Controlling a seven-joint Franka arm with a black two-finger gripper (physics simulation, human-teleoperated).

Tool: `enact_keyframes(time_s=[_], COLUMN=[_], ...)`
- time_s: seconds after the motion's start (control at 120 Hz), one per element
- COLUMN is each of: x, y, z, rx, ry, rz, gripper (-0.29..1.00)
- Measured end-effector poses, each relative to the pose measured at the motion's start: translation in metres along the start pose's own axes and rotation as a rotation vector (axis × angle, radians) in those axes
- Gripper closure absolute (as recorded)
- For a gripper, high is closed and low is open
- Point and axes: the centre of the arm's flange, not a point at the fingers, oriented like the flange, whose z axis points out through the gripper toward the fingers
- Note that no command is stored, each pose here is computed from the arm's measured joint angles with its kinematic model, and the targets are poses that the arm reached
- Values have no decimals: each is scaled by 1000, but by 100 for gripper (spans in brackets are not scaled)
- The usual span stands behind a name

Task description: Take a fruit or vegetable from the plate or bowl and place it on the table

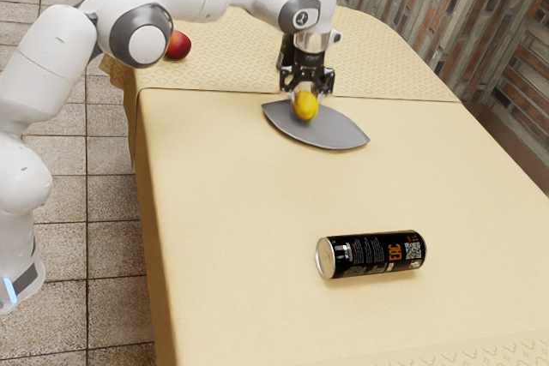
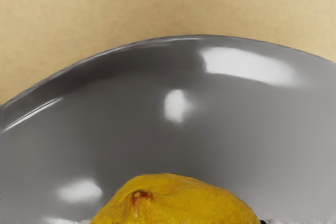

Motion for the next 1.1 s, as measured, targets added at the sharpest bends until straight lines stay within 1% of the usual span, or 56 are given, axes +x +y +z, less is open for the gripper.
enact_keyframes(time_s=[0.15, 0.292, 0.433, 0.508, 0.642, 0.85, 0.95, 1.017, 1.1], x=[-4, -24, -38, -63, -124, -217, -242, -246, -246], y=[3, -9, -37, -38, -7, 38, 48, 50, 51], z=[-37, -121, -186, -210, -214, -197, -189, -184, -181], rx=[-38, -71, -67, -65, -70, -67, -56, -48, -46], ry=[42, 122, 177, 191, 151, 77, 65, 57, 52], rz=[20, 42, 38, 67, 193, 400, 454, 469, 480], gripper=[45, 45, 44, 44, 45, 45, 45, 27, 15])
